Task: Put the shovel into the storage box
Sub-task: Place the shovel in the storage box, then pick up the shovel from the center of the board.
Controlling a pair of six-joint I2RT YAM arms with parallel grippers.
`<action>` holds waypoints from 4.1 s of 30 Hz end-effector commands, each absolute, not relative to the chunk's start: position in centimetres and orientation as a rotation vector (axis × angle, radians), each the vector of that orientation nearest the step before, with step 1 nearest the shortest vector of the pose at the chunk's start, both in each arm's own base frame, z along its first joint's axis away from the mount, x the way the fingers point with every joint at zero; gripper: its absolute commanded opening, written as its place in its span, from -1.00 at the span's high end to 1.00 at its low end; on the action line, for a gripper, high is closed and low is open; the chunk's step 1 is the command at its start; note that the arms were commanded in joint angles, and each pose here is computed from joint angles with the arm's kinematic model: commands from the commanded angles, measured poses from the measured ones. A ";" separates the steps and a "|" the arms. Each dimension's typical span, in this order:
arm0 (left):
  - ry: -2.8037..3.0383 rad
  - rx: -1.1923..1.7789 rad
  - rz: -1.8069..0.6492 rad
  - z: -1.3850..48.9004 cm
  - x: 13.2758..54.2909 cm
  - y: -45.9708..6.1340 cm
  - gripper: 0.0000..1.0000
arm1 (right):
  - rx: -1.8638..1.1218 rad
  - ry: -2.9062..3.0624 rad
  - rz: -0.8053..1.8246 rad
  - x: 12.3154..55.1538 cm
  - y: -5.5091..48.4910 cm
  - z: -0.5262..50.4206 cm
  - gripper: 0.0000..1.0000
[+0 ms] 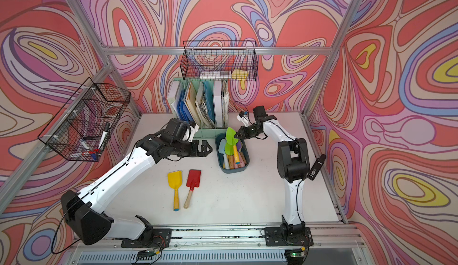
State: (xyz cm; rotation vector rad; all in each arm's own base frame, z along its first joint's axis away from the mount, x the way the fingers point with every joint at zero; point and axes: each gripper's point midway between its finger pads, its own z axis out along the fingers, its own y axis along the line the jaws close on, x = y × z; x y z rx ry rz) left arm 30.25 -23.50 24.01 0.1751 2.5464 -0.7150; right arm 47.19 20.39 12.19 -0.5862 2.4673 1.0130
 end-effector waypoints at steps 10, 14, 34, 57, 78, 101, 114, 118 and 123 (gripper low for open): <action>2.519 0.203 -0.730 24.7 29.9 -23.7 -0.98 | -0.548 2.495 1.008 47.6 20.2 9.2 1.00; 2.521 0.202 -0.725 24.6 29.8 -23.5 -0.98 | -0.551 2.503 1.009 47.2 20.1 8.8 1.00; 2.529 0.198 -0.745 24.4 29.8 -23.9 -0.98 | -0.519 2.558 0.980 46.5 19.6 7.7 0.77; 2.592 0.134 -0.686 23.1 28.9 -22.6 -0.98 | -0.399 2.593 0.750 46.6 17.0 11.7 0.33; 3.111 -0.036 -0.209 13.0 16.7 -16.5 -0.98 | -0.311 2.490 0.664 39.2 17.2 20.6 0.36; 3.203 -0.110 -0.097 5.0 15.8 -16.1 -0.65 | -0.295 2.530 0.713 33.2 21.8 18.2 0.47; 3.257 -0.100 0.003 2.4 16.1 -16.2 -0.33 | -0.275 2.574 0.707 32.3 21.5 16.7 0.52; 3.261 -0.103 0.007 2.3 15.8 -16.0 -0.17 | -0.268 2.576 0.703 32.4 21.5 16.5 0.53; 3.257 -0.113 -0.005 2.5 15.7 -16.0 0.26 | -0.267 2.573 0.707 32.5 21.6 16.6 0.54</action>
